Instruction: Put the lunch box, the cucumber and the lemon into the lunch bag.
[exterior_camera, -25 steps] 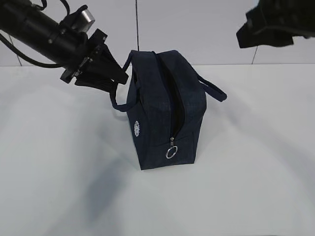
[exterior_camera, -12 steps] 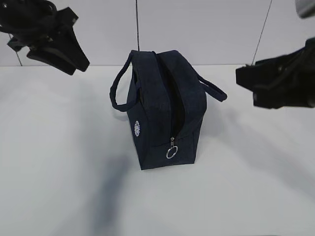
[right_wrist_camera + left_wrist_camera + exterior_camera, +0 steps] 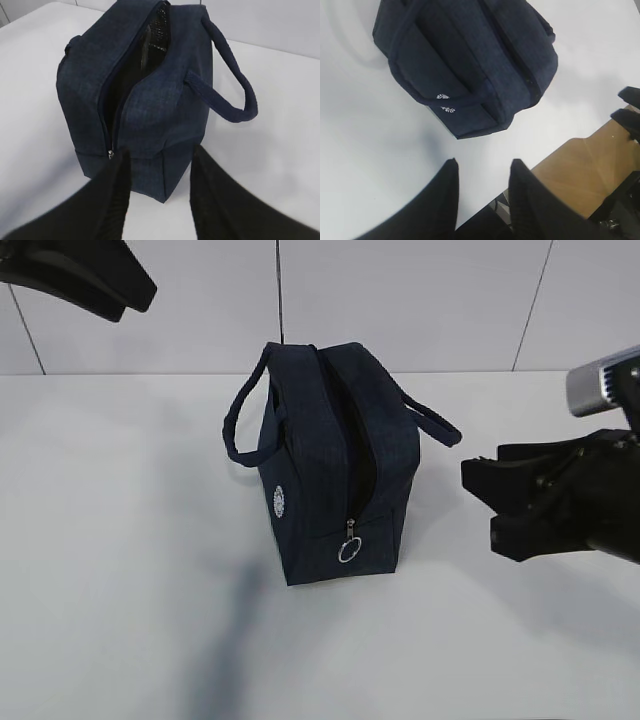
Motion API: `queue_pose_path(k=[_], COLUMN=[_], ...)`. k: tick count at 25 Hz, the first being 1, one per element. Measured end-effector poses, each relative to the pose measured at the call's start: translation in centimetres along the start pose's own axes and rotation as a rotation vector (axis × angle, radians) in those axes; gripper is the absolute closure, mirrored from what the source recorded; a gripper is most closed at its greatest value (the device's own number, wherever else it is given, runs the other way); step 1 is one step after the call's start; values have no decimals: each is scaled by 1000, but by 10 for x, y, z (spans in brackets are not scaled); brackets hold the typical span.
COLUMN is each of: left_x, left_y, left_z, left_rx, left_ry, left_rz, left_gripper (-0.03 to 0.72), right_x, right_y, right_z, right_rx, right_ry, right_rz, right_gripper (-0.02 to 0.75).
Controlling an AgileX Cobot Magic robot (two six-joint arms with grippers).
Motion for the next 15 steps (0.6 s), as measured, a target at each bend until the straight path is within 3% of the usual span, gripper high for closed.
queue_pose_path(k=[5,10,15], left_x=[-6,-12,-13], left_y=[2,-1,-9], left_z=[-16,-26,-32], left_rx=[5,29,25], left_ry=[77,138,147], left_rz=[18,22,6], left_gripper=[446,446,446], right_x=[-17,-21,-48], right_y=[18,21,33], right_z=[1,12,22], right_rx=[5,78,141], right_ry=[20,18,-12], right_rz=[12,-153,-95], right_gripper=[441,441,441])
Point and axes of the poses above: a point on each arm's last joint axis where the gripper is mounted, y pointing out along that axis toward the gripper, z along the wrist's bending axis when the last joint is at zero, x = y × z, the point moved 7 cm from there along y, pointing out along that axis toward the gripper, and after that the axes turned 1 degree about -y, right-handed, at the moved point
